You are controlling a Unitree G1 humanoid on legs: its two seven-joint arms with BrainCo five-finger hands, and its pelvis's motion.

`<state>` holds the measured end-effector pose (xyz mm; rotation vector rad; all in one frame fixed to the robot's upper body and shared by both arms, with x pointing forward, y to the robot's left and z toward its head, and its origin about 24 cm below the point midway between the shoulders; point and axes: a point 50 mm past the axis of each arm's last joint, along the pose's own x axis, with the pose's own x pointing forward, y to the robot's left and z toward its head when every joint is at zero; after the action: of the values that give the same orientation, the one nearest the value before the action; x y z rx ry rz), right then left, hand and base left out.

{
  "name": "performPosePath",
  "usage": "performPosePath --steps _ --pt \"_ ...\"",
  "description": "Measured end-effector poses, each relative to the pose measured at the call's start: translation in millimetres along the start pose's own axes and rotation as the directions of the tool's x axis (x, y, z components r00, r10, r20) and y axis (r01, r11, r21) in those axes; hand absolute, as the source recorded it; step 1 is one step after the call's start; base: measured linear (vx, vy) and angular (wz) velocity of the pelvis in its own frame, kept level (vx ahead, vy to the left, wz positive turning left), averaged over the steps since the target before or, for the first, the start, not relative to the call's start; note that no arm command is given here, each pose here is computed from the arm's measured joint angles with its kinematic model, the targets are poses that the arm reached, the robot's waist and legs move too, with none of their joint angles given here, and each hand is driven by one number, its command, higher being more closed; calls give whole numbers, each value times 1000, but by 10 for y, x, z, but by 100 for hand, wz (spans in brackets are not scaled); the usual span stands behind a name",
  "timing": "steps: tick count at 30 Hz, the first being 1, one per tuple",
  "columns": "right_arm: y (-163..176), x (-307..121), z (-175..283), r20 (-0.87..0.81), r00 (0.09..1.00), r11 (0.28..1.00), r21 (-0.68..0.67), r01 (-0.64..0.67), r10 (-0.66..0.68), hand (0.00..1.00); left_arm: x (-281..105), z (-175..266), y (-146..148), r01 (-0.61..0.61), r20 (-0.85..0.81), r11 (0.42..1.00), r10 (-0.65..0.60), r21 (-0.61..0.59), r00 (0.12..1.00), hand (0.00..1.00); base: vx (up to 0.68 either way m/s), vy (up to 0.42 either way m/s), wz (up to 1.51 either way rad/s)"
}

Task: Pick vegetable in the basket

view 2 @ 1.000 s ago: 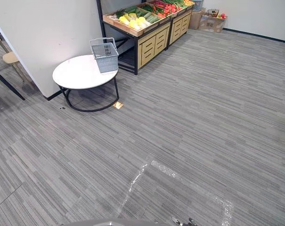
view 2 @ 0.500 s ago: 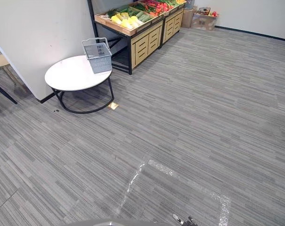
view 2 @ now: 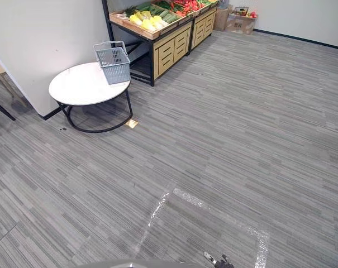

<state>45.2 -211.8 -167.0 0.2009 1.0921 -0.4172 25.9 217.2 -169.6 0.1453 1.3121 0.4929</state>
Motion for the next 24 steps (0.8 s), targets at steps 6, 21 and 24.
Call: performPosePath --steps 6,21,24 --pt "33 20 65 23 1000 999 41 1 -2 0 10 58 24 -23 21 999 23 -29 1000 0 -41 -33 -10" --pt "-29 46 286 118 993 1000 21 15 -18 0 -154 -422 -144 16 -98 989 -31 -145 995 0 111 107 -2" --pt "-10 58 339 138 990 1000 14 -6 4 0 -158 -426 -151 47 -80 991 -57 -127 995 0 368 285 -26"
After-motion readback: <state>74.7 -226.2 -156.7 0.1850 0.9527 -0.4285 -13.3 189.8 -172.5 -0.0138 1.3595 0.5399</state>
